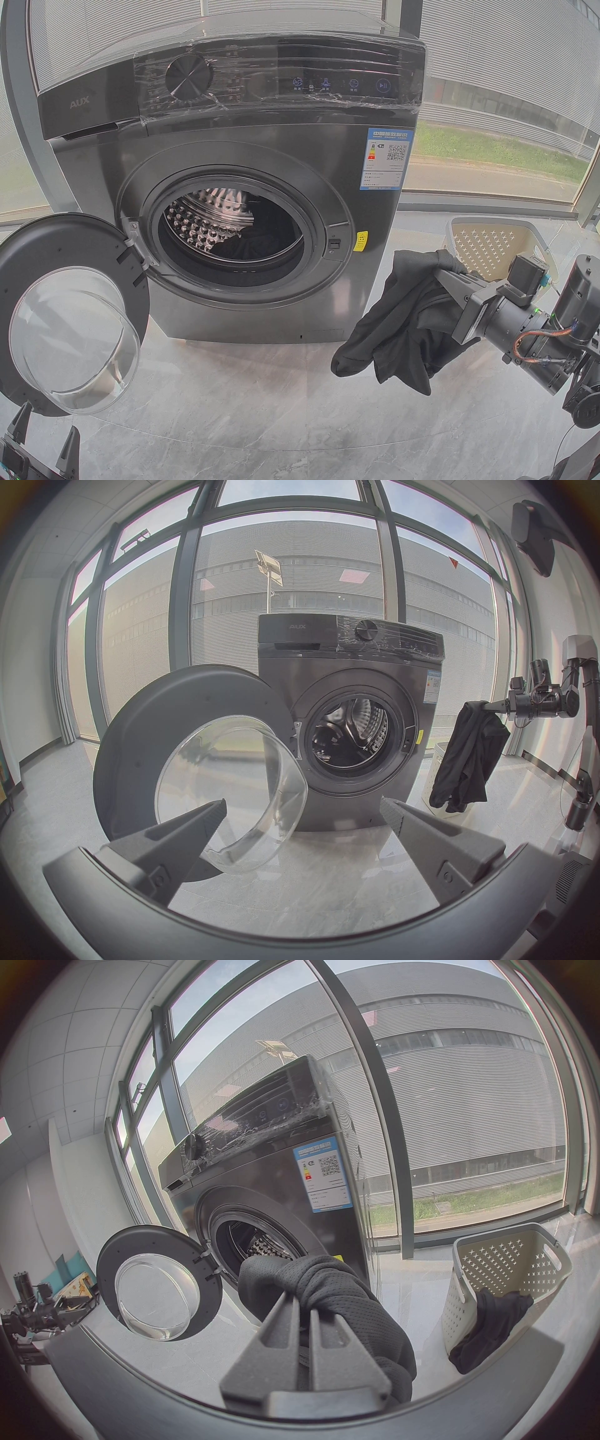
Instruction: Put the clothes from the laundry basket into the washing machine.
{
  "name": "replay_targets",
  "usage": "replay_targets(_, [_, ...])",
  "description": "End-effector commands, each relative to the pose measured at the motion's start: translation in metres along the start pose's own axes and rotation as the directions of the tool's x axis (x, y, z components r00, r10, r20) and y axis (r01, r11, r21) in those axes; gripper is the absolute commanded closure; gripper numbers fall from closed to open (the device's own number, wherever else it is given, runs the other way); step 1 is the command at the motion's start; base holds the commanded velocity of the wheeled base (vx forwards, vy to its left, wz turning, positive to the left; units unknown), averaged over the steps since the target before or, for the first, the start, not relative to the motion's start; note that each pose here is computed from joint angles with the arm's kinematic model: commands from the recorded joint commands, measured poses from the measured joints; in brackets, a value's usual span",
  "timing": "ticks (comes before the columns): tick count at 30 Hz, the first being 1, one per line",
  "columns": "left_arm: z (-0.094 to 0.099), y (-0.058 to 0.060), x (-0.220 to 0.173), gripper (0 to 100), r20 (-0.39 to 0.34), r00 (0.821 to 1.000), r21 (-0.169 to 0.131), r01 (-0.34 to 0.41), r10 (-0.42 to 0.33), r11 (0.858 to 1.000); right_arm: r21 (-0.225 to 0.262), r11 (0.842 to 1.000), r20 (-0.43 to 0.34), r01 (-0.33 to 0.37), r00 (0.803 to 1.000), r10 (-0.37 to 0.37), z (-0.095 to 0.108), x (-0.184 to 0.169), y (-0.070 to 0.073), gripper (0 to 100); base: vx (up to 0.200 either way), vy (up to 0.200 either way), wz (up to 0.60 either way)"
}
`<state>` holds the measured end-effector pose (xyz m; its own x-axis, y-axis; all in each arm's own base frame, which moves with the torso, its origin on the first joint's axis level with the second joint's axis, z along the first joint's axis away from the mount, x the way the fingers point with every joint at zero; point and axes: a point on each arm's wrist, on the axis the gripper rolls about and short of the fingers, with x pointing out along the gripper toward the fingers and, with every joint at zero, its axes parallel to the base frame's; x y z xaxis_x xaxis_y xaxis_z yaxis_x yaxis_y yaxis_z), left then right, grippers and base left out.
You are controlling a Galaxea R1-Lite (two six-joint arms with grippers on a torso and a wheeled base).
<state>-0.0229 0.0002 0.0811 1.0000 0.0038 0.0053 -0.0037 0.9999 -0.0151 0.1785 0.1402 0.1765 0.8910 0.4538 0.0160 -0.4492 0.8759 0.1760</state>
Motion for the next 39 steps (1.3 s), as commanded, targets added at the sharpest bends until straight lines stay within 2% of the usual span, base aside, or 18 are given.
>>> replay_targets(1, [-0.0043, 0.0001, -0.0002, 0, 0.002, 1.0, 0.0, -0.001, 0.001, 1.0, 0.0, 1.0, -0.001, -0.001, 1.0, 0.001, -0.0004, 0.0003, 0.0004, 100, 0.0, 0.2, 0.0])
replay_targets(6, [-0.0043, 0.0001, -0.0002, 0, 0.002, 1.0, -0.002, -0.001, 0.001, 1.0, 0.001, 1.0, -0.006, -0.008, 1.0, 0.008, -0.0014, -0.0009, 0.0018, 100, 0.0, 0.2, 0.0])
replay_targets(18, [-0.0043, 0.0001, -0.0002, 0, 0.002, 1.0, 0.0, -0.001, 0.001, 1.0, -0.001, 1.0, -0.014, -0.011, 1.0, 0.011, -0.0032, -0.0014, 0.0014, 100, 0.0, 0.0, 0.0])
replay_targets(27, [-0.0043, 0.0001, -0.0002, 0, 0.002, 1.0, -0.002, -0.001, 0.001, 1.0, -0.001, 1.0, -0.013, -0.008, 1.0, 0.008, -0.0032, -0.0019, 0.0013, 100, 0.2, 0.0, 0.0])
replay_targets(39, [-0.0043, 0.0001, -0.0002, 0, 0.002, 1.0, -0.002, -0.001, 0.001, 1.0, -0.003, 1.0, -0.023, -0.01, 1.0, 0.01, -0.0051, -0.0029, 0.0008, 100, 0.0, 0.0, 0.0])
